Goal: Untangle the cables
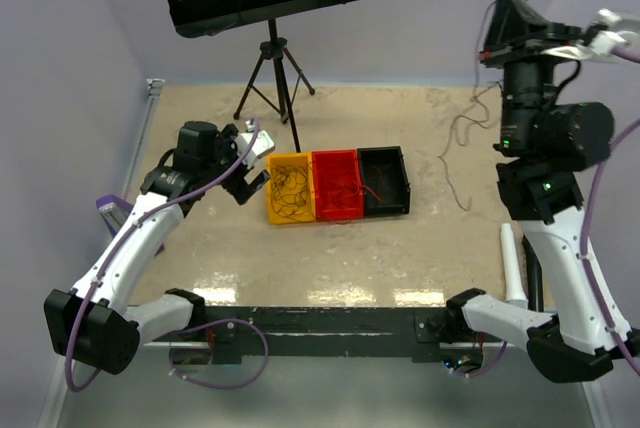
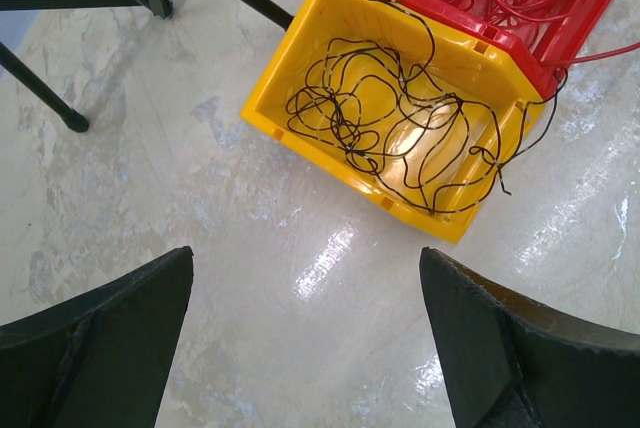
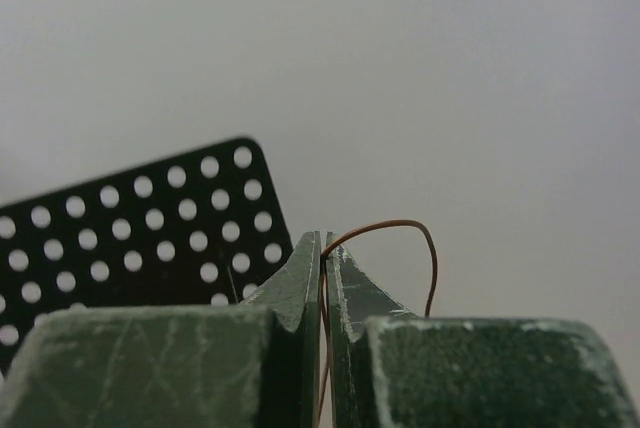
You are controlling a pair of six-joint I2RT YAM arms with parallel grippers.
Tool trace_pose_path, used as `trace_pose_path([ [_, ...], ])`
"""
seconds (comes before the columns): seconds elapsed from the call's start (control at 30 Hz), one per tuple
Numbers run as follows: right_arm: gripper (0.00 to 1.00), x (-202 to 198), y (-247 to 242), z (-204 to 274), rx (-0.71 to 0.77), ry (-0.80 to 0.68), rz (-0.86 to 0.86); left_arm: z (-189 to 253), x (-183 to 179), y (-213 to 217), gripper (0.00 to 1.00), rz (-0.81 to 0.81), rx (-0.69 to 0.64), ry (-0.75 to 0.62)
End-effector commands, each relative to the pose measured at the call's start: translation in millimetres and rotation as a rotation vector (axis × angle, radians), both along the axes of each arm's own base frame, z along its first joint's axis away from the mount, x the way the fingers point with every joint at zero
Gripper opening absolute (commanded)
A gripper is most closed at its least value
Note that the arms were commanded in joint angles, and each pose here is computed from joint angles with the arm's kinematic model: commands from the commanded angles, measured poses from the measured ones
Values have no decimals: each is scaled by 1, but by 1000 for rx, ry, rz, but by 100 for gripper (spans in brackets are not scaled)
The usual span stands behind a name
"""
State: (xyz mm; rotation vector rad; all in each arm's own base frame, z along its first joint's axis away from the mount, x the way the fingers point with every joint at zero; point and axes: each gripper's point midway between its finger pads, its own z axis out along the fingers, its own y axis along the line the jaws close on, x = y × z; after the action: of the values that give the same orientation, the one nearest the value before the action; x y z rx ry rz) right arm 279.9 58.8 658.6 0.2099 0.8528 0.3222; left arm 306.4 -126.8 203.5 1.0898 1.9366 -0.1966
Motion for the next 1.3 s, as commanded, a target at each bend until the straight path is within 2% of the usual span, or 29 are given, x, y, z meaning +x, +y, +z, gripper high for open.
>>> trace_pose_path([
  [0.0, 0, 32, 35, -41, -50, 91, 121, 16, 6, 1, 100, 38, -43, -61],
  [0.53, 0, 75, 67, -117, -111, 232, 195, 6, 11, 2, 100, 68, -53, -59],
  [0.93, 0, 81, 76, -128, -128, 255, 226, 1, 12, 4, 100, 77, -47, -61],
  [1.27, 0, 97, 86, -173, -134, 333, 246, 1, 11, 6, 100, 75, -37, -71],
])
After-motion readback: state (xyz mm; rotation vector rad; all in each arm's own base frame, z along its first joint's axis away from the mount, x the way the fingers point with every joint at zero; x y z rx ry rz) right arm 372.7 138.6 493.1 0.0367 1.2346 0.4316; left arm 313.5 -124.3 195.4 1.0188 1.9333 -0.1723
